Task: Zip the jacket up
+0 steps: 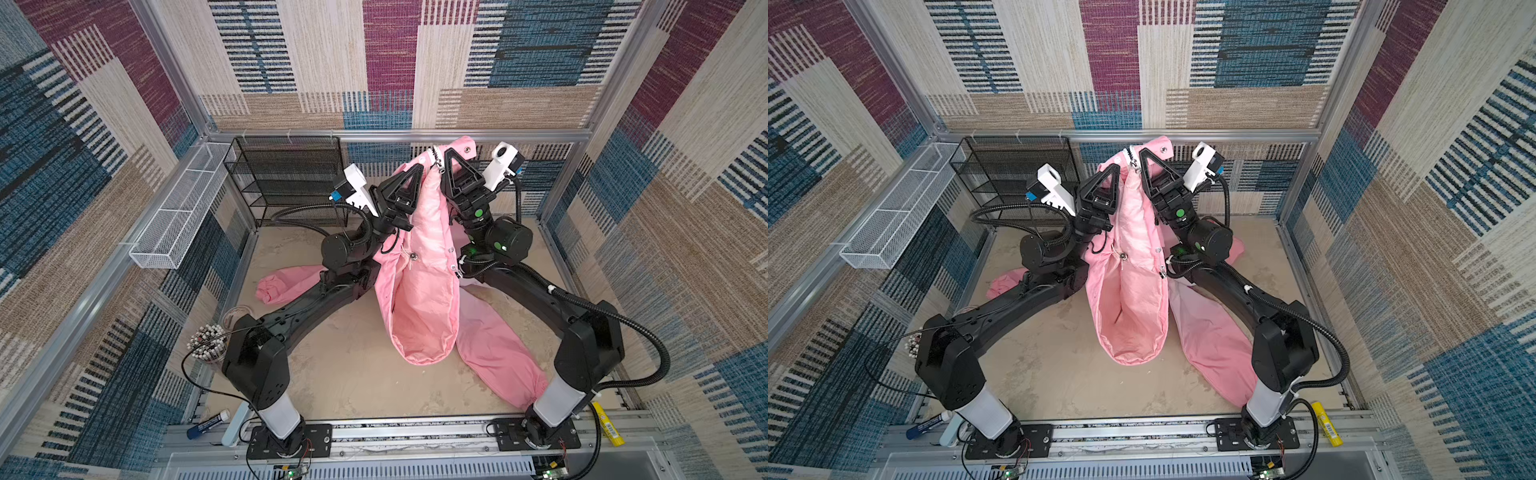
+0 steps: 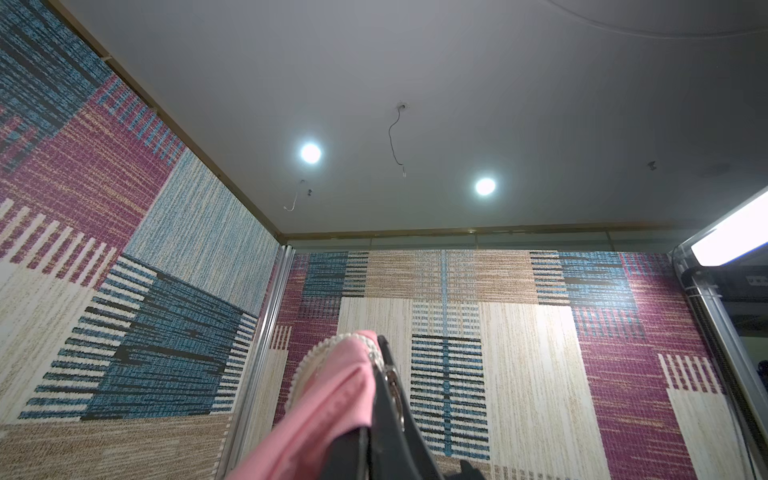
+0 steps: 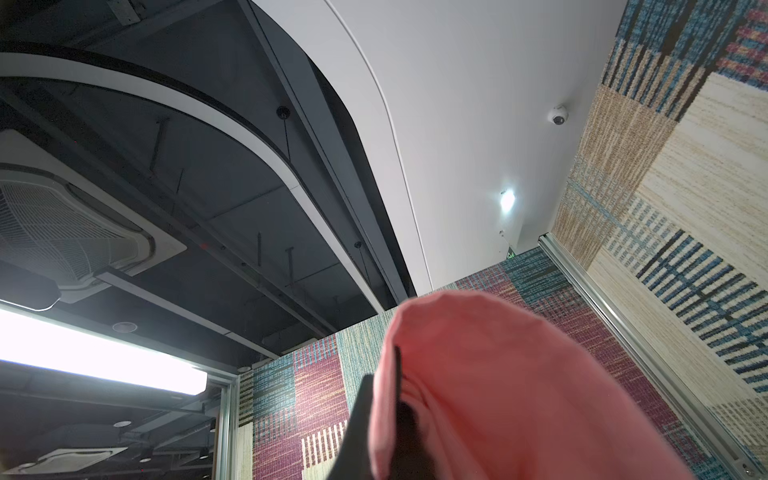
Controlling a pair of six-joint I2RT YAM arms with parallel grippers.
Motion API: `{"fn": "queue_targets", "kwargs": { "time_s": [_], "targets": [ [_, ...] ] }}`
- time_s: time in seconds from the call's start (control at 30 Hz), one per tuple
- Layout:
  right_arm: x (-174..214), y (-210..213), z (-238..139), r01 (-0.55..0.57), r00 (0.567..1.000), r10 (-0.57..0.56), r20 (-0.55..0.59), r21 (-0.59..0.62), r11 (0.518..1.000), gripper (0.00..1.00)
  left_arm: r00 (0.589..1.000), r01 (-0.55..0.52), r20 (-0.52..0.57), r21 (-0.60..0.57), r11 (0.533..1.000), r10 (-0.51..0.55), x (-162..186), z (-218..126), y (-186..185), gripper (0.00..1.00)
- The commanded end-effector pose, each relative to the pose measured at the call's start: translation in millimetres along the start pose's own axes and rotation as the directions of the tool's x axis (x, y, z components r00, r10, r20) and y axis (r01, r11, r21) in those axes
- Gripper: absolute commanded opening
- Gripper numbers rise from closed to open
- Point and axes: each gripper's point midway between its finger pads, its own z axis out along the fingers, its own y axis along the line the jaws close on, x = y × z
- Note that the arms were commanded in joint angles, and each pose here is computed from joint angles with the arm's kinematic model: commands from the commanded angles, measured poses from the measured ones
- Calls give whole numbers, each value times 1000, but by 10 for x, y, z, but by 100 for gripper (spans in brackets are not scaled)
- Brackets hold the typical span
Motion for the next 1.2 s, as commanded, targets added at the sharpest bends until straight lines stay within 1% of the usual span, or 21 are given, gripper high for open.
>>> {"fn": "queue_targets", "kwargs": {
  "time_s": [0.0, 0.47, 0.63, 0.8, 1.0, 1.17],
  "targets": [
    [-226, 998, -189, 142, 986, -94, 140, -386, 912, 0, 1000, -12, 27, 26, 1000, 12, -74, -5, -74, 0],
    [-239, 961, -209, 122, 987, -72, 145, -372, 920, 0, 998, -60, 3, 8, 998, 60, 45, -54, -2, 0],
    [-231, 914, -245, 117, 986, -68, 151, -349, 930, 0, 998, -67, -3, 18, 998, 67, 74, -44, -2, 0],
    [-230, 848, -274, 116, 985, -67, 157, -327, 938, 0, 999, -52, 0, 18, 998, 52, 58, -42, -10, 0],
    [-260, 871, -217, 113, 986, -59, 159, -357, 927, 0, 999, -46, -11, 6, 999, 46, 85, -95, -1, 0],
    [-259, 854, -213, 106, 986, -53, 156, -353, 929, 0, 999, -40, -19, 0, 999, 40, 115, -114, 15, 0]
  ]
}}
